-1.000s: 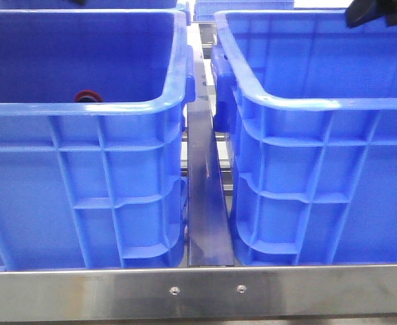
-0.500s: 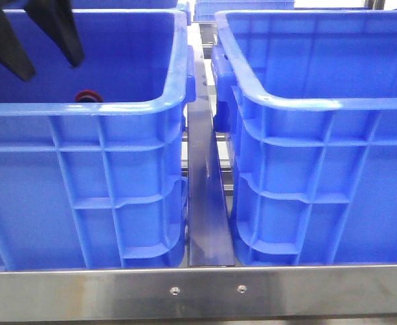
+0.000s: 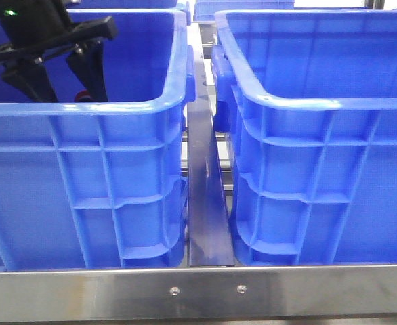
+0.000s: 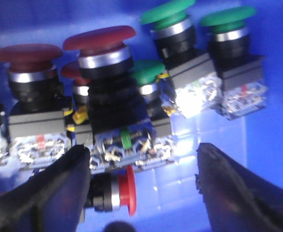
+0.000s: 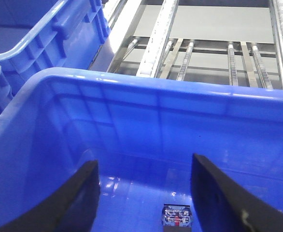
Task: Pick red and yellow buttons and place in box
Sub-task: 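Lower the left gripper into the button bin toward a red button, then grasp the red-capped button with the left gripper and lift it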
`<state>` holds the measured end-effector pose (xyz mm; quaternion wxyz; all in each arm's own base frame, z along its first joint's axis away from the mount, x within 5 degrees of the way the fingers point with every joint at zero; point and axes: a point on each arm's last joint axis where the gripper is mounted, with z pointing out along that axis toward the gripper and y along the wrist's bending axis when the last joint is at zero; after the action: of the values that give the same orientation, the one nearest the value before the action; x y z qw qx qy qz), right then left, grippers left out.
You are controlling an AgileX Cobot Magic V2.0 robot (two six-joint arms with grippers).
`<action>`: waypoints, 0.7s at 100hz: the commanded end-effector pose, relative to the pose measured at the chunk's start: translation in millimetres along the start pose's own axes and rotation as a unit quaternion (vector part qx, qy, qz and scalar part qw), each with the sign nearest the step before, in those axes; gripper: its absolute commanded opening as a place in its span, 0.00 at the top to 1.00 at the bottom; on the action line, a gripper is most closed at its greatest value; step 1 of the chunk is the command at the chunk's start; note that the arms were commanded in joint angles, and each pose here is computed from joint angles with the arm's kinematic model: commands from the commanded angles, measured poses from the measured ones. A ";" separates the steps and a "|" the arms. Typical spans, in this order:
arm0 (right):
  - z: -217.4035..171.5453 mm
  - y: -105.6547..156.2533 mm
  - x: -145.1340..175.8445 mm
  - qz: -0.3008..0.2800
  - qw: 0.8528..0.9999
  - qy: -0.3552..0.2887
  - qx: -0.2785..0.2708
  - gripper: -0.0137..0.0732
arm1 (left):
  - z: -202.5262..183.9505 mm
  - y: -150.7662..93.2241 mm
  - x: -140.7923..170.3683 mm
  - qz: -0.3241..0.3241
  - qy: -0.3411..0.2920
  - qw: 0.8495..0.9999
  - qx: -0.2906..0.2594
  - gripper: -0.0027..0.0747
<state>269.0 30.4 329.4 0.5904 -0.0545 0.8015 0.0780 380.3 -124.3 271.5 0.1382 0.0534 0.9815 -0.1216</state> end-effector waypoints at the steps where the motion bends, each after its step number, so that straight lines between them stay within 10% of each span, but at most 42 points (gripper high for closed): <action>1: -9.6 0.7 -14.2 -0.002 1.000 -0.028 0.002 0.33 | -24.1 -6.4 -8.6 -0.003 -0.051 0.999 0.015 0.40; 55: -9.6 0.7 -14.2 -0.002 1.000 -0.028 0.002 0.33 | -11.2 -4.4 -15.5 -0.007 -0.057 0.998 0.015 0.40; 70: -9.6 0.7 -14.2 -0.002 1.000 -0.028 0.002 0.33 | -11.2 -4.4 -15.5 -0.007 -0.057 0.998 0.015 0.54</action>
<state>269.0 30.6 329.4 0.5901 -0.0551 0.8016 0.0788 393.2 -127.5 254.7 0.1394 0.0500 0.9817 -0.1193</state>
